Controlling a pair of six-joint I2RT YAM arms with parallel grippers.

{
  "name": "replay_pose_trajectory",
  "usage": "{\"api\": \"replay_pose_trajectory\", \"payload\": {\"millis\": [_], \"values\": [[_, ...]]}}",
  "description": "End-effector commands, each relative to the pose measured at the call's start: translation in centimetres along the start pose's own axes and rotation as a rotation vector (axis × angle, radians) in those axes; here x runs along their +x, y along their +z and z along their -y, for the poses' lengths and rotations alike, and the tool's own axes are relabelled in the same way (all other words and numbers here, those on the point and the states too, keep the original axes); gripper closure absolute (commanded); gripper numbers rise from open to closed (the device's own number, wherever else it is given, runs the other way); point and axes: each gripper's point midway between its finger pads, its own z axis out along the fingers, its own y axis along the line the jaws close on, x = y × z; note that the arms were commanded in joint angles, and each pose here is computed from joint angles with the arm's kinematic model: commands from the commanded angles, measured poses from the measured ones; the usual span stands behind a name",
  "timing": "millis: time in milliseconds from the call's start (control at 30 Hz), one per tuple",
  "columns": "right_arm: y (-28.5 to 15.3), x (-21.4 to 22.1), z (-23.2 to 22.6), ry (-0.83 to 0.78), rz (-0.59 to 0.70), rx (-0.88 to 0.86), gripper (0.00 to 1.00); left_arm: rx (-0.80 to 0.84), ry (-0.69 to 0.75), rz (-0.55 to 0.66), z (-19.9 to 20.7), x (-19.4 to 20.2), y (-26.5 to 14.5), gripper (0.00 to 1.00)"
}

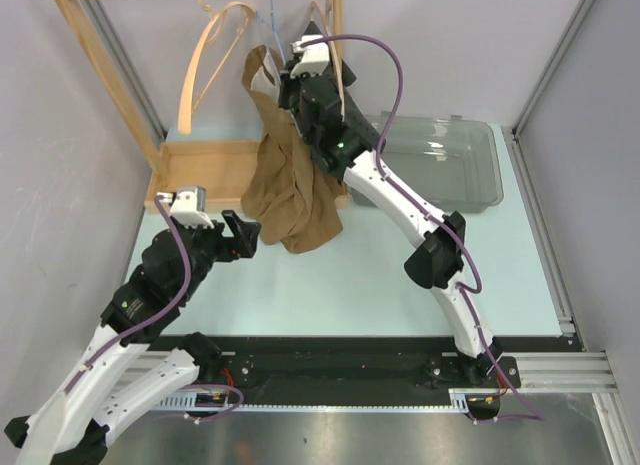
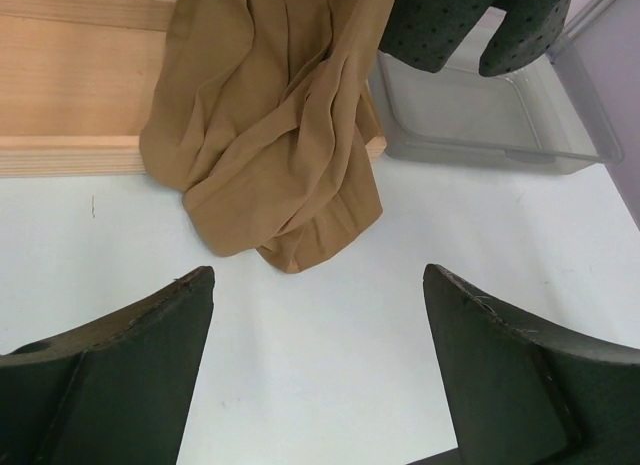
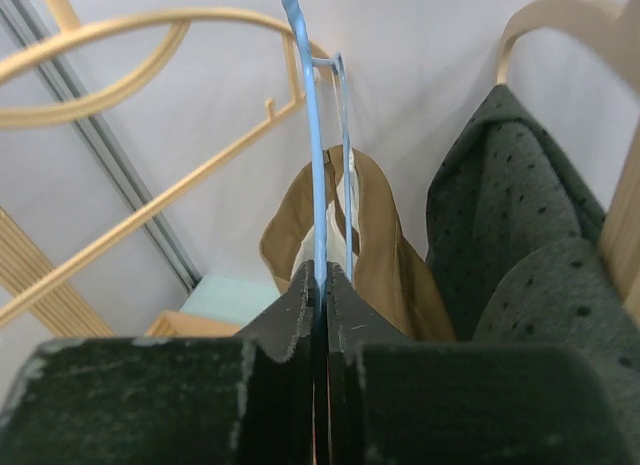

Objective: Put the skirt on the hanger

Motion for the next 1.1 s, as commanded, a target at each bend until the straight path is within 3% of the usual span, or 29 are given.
{"api": "replay_pose_trajectory", "payload": {"millis": [0,33,133,267,433,533,633,700,733,767,967,1033,1067], "values": [[-2.4,-8.2,-1.7,0.077,0.169,-0.021,0.85,0.026,-0.006,0.058,0.4,-1.5,-0.7,0.11],[-2.6,-8.4,-1.6,0.070,0.169,-0.014,0.56,0.021,-0.004,0.058,0.3,-1.5,-0.7,0.10],[-3.6,-10.1,-1.0,0.069,0.176,0.020,0.19,-0.003,0.003,0.062,-0.2,-1.9,-1.1,0.09],[-6.0,-13.8,-1.0,0.075,0.231,0.024,0.01,-0.065,0.008,0.064,-1.5,-2.3,-1.9,0.05],[-10.7,-19.8,-2.4,0.090,0.289,-0.011,0.00,-0.079,-0.007,0.089,-2.0,-3.5,-3.7,0.00],[-13.9,-21.8,-3.4,0.071,0.265,-0.026,0.00,-0.122,-0.024,0.091,-3.0,-3.7,-4.9,0.00],[-17.6,-21.8,-2.1,0.022,0.160,0.022,0.00,-0.162,-0.038,0.091,-4.1,-3.8,-6.0,0.01],[-19.9,-19.3,-2.6,0.005,0.068,0.023,0.00,-0.180,-0.055,0.096,-4.6,-3.9,-6.8,0.00],[-22.3,-20.2,-0.7,0.048,0.040,0.053,0.00,-0.195,-0.050,0.080,-4.9,-3.5,-7.0,0.00],[-23.5,-17.3,-1.2,0.014,-0.032,0.037,0.00,-0.194,-0.053,0.077,-5.0,-3.4,-7.2,0.00],[-32.9,-10.9,4.1,0.121,-0.253,0.088,0.00,-0.170,-0.045,0.033,-5.2,-1.9,-7.9,0.00],[-35.4,-6.6,5.3,0.053,-0.367,0.101,0.00,-0.162,-0.047,0.016,-5.2,-1.3,-8.2,0.00],[-36.3,-5.5,5.7,0.095,-0.396,0.123,0.00,-0.166,-0.050,0.011,-5.4,-1.1,-8.3,0.00]]}}
